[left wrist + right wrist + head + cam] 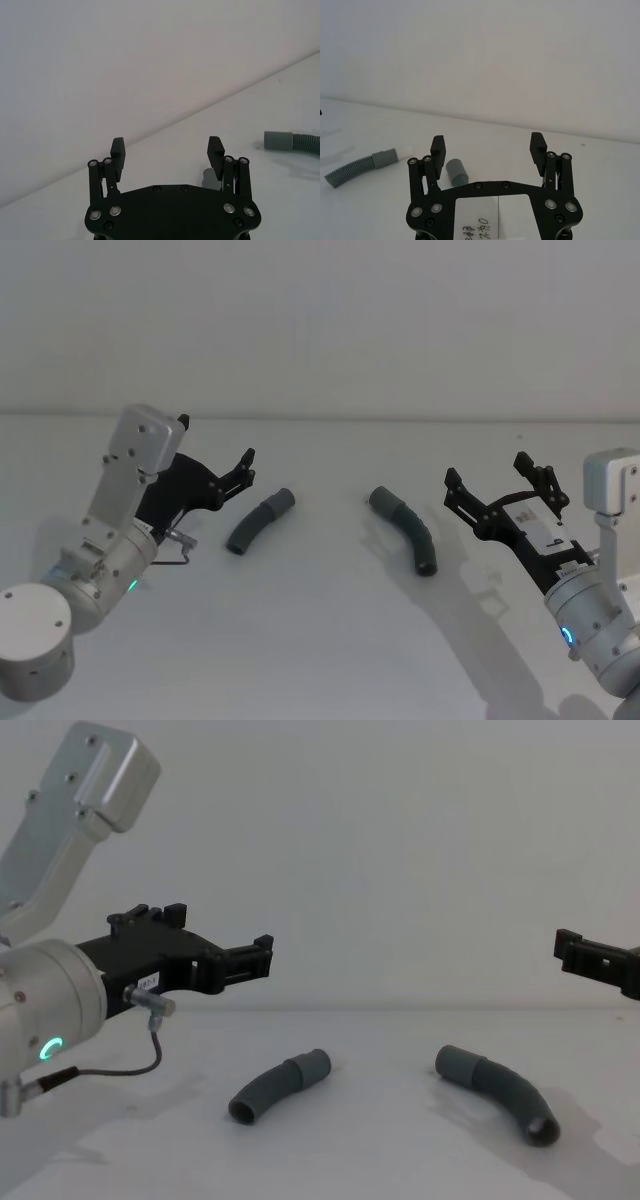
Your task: Use both hands to pick up one end of the pipe from the table, align the ends, and insert them.
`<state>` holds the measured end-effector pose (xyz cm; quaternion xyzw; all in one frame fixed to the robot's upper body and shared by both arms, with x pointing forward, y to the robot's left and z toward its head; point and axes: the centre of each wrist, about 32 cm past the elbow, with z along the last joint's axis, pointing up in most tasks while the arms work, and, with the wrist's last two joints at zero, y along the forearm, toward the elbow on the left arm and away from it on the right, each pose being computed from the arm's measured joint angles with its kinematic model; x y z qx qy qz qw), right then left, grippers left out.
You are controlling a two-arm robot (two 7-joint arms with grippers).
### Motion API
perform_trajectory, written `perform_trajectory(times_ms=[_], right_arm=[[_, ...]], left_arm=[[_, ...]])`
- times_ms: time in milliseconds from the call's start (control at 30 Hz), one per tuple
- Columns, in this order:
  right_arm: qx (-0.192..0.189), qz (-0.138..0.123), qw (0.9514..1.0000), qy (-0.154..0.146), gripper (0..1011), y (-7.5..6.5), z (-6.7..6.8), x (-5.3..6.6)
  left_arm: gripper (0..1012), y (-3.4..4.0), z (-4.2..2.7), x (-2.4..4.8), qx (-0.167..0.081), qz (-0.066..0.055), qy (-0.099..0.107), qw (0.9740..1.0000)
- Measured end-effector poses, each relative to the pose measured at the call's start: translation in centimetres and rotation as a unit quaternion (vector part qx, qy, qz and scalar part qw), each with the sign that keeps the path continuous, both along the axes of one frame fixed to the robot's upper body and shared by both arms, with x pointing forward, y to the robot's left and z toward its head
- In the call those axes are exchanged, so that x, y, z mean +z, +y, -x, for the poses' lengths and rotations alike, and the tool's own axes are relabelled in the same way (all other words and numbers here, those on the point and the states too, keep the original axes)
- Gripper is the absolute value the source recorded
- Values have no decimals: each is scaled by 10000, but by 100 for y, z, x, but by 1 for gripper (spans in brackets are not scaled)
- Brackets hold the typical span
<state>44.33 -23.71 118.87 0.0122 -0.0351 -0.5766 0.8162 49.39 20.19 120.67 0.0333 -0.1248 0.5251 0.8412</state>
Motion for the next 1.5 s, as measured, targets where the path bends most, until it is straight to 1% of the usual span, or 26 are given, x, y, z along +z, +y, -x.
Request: perform_trajectory(times_ms=[167, 233, 333, 467, 500, 567, 600, 667, 733, 767, 800, 867, 900, 1000, 1033, 1100, 1133, 1233, 1267, 1333, 1367, 1433, 1467, 1500], right_arm=[[0, 0, 10000, 0, 1001, 0, 0, 0], [0, 0, 10000, 0, 1001, 0, 0, 0], [0, 0, 10000, 0, 1001, 0, 0, 0], [0, 0, 10000, 0, 1001, 0, 0, 0], [0, 0, 10000, 0, 1001, 0, 0, 0], [0, 0, 10000, 0, 1001, 0, 0, 0], [0, 0, 10000, 0, 1001, 0, 0, 0], [0, 0, 10000, 0, 1001, 0, 0, 0], [0, 0, 10000, 0, 1001, 0, 0, 0], [0, 0, 10000, 0, 1001, 0, 0, 0], [0, 0, 10000, 0, 1001, 0, 0, 0], [0, 0, 10000, 0, 1001, 0, 0, 0], [0, 0, 10000, 0, 1001, 0, 0, 0], [0, 0, 10000, 0, 1001, 0, 0, 0], [0, 0, 10000, 0, 1001, 0, 0, 0], [0, 0, 10000, 0, 1001, 0, 0, 0], [0, 0, 10000, 0, 1001, 0, 0, 0], [0, 0, 10000, 0, 1001, 0, 0, 0], [0, 0, 10000, 0, 1001, 0, 0, 0], [0, 0, 10000, 0, 1001, 0, 0, 0], [0, 0, 10000, 0, 1001, 0, 0, 0], [0, 0, 10000, 0, 1001, 0, 0, 0], [0, 0, 10000, 0, 1001, 0, 0, 0], [0, 0, 10000, 0, 1001, 0, 0, 0]], left_arm=[[1001, 58, -38, 54, -122, -61, 141, 9998], [1001, 93, -63, 93, -197, -115, 225, 9995], [1001, 143, -106, 156, -324, -220, 416, 9984], [1001, 187, -153, 205, -398, -322, 594, 9969], [1001, 199, -169, 219, -416, -353, 635, 9965], [1001, 227, -219, 255, -496, -459, 818, 9944], [1001, 227, -219, 255, -496, -459, 818, 9944], [1001, 248, -272, 281, -559, -560, 976, 9921], [1001, 257, -301, 293, -585, -610, 1043, 9909], [1001, 259, -312, 298, -609, -635, 1088, 9902], [1001, 261, -339, 308, -640, -678, 1149, 9890], [1001, 262, -361, 314, -669, -714, 1208, 9878], [1001, 262, -382, 318, -693, -752, 1275, 9865], [1001, 258, -411, 323, -741, -800, 1355, 9848], [1001, 252, -430, 328, -768, -831, 1398, 9837], [1001, 247, -446, 331, -799, -864, 1446, 9825], [1001, 240, -462, 331, -819, -895, 1489, 9814], [1001, 232, -478, 331, -850, -938, 1549, 9798], [1001, 224, -489, 331, -866, -964, 1582, 9789], [1001, 216, -497, 330, -881, -986, 1610, 9781], [1001, 207, -505, 331, -898, -1010, 1639, 9772], [1001, 194, -515, 331, -915, -1040, 1674, 9761], [1001, 194, -515, 331, -915, -1040, 1674, 9761], [1001, 183, -522, 330, -926, -1059, 1699, 9754]])
